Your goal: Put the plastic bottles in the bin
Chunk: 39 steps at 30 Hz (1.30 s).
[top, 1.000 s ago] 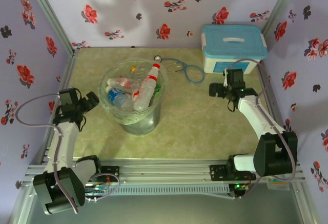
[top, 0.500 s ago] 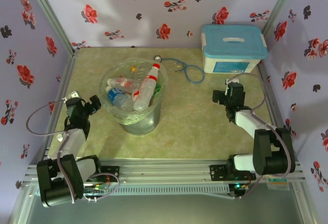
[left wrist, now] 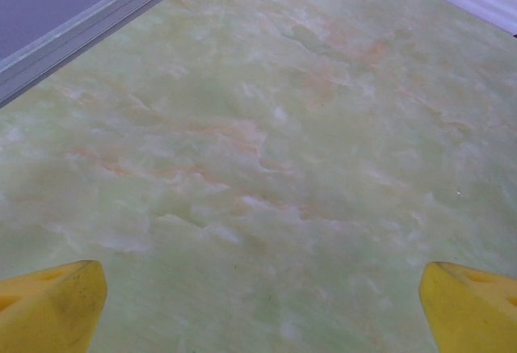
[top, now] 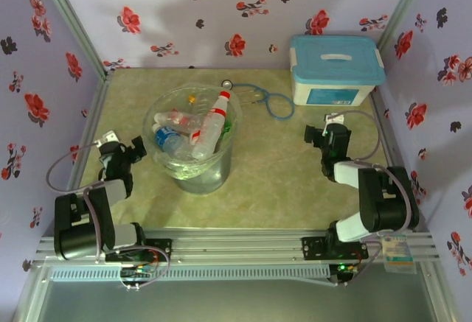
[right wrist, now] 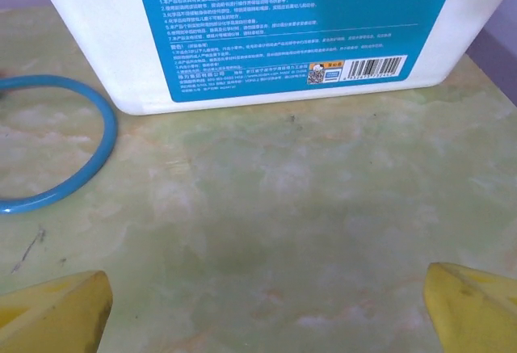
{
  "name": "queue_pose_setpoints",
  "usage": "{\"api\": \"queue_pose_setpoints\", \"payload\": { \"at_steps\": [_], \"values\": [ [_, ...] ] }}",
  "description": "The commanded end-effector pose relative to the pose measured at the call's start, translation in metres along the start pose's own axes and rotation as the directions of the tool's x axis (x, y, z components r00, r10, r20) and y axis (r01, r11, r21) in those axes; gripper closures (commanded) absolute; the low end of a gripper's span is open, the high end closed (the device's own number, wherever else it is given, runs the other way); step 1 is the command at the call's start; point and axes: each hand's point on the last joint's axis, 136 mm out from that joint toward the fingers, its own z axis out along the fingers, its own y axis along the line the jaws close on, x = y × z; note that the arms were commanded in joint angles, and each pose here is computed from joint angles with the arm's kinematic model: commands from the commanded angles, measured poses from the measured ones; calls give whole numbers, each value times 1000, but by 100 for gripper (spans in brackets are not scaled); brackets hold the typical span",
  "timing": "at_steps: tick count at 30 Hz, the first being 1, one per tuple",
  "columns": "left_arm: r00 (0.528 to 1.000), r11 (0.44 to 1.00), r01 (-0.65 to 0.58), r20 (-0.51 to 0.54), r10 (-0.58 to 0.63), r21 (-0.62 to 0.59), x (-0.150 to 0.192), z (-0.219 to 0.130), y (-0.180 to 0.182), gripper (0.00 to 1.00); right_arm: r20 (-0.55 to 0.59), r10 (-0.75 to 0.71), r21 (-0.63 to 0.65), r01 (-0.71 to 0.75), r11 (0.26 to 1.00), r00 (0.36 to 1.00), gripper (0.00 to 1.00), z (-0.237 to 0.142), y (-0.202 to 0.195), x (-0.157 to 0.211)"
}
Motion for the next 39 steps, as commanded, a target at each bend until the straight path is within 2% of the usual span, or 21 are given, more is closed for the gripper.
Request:
{"api": "queue_pose_setpoints", "payload": {
  "at_steps": [1, 7, 11, 13, 15, 17, 20, 22, 23, 39],
  "values": [
    [989, 997, -82, 124, 80, 14, -40, 7, -12, 0, 39, 12, 50, -14, 999, 999, 1, 4, -11, -5],
    [990, 993, -112, 90, 109, 27, -37, 21, -16, 0, 71, 20, 33, -22, 999, 997, 1, 1, -11, -5],
    [983, 989, -146, 121, 140, 37, -37, 16, -24, 0, 83, 43, 24, -45, 999, 996, 1, 0, -14, 2],
    [975, 983, -183, 136, 177, 33, -36, 15, -31, 0, 128, 46, 19, -48, 999, 991, 1, 1, -14, 3],
    [968, 977, -210, 142, 205, 22, -34, 14, -35, 0, 83, 42, 17, -43, 999, 996, 1, 0, -14, 6],
    [964, 973, -231, 141, 226, 24, -33, 15, -39, 0, 112, 45, 13, -47, 999, 993, 1, 1, -13, 4],
    [950, 957, -288, 135, 281, 31, -27, 19, -51, 0, 95, 48, 15, -50, 999, 994, 1, 1, -14, 5],
    [934, 946, -323, 171, 313, 31, -18, 25, -57, 0, 99, 47, 17, -49, 999, 994, 1, 1, -14, 4],
    [932, 944, -330, 160, 325, 1, -15, 23, -54, 0, 92, 48, 18, -49, 999, 995, 1, 1, -15, 5],
    [934, 949, -314, 167, 315, -34, -18, 23, -49, 0, 94, 49, 15, -51, 999, 994, 1, 2, -15, 4]
  ]
}}
